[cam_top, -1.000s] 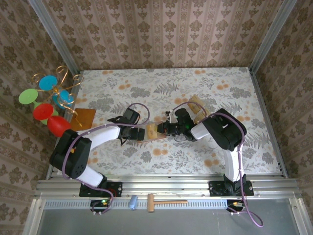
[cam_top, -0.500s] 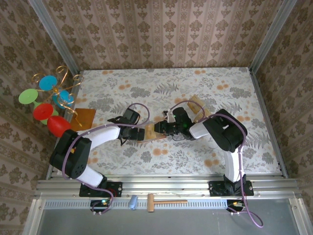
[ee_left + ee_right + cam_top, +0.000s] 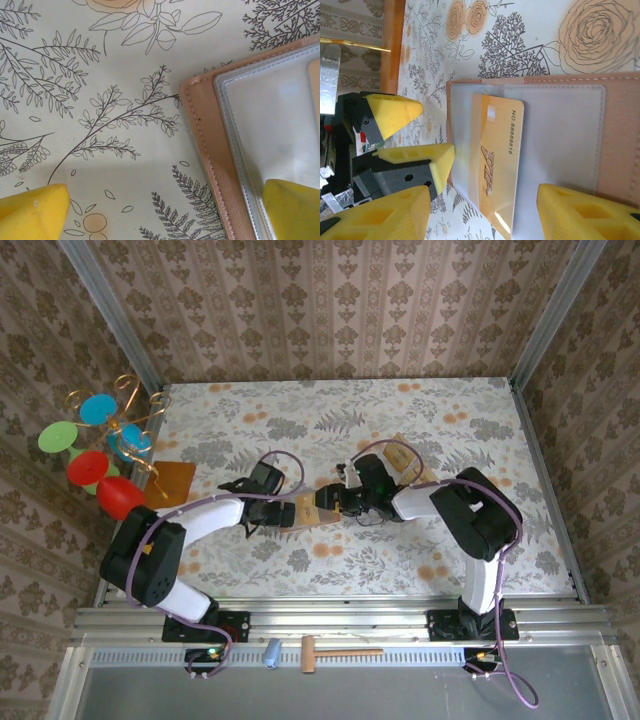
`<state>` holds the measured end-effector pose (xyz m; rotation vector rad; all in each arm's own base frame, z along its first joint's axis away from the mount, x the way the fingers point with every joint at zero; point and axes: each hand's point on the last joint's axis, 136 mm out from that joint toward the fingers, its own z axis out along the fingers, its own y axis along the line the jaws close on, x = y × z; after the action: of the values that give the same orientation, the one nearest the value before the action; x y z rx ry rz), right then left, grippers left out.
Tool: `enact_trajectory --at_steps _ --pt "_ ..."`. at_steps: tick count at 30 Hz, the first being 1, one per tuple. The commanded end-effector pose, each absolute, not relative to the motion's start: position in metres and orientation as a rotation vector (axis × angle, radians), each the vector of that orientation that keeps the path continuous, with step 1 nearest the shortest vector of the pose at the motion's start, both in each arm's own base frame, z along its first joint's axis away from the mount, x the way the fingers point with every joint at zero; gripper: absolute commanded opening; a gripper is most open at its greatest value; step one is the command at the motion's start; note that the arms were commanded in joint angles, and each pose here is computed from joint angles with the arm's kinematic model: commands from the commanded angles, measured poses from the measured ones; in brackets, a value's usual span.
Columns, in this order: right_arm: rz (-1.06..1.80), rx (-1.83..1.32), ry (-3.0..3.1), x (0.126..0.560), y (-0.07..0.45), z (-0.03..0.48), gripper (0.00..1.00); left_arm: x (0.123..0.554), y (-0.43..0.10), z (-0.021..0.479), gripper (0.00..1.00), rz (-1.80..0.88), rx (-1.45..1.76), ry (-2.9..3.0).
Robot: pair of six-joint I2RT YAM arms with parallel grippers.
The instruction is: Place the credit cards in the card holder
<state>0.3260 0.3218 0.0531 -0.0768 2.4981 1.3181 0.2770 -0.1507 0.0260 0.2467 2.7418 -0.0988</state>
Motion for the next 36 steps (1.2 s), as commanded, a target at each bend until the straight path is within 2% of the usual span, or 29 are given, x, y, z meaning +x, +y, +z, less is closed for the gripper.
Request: enact_trajectory --at_steps 1,6,10,13,18,22,27,36 --pt "1.226 -0.099 2.494 0.332 0.313 0.072 0.60 0.281 -0.151 0.040 1.00 -0.127 0.257 2.727" --pt "1.122 -0.109 2.530 0.333 0.305 0.082 0.60 0.293 -0.156 0.065 1.00 -0.200 0.235 2.672" --pt "0.967 -0.119 2.607 0.333 0.295 0.079 0.55 0.296 -0.142 0.078 1.00 -0.183 0.160 2.649" --pt "0.849 -0.162 2.653 0.332 0.294 0.077 0.45 0.291 -0.126 0.077 1.00 -0.134 0.087 2.666" --pt "0.692 -0.263 2.698 0.331 0.300 0.073 0.14 0.281 -0.101 0.064 1.00 -0.076 -0.004 2.704" --pt "0.610 -0.329 2.723 0.329 0.308 0.065 0.05 0.276 -0.096 0.053 1.00 -0.057 -0.014 2.732" --pt "0.557 -0.383 2.749 0.329 0.316 0.052 0.00 0.276 -0.095 0.045 1.00 -0.031 -0.006 2.756" --pt "0.531 -0.403 2.777 0.331 0.324 0.036 0.00 0.279 -0.097 0.033 1.00 -0.014 0.012 2.794"
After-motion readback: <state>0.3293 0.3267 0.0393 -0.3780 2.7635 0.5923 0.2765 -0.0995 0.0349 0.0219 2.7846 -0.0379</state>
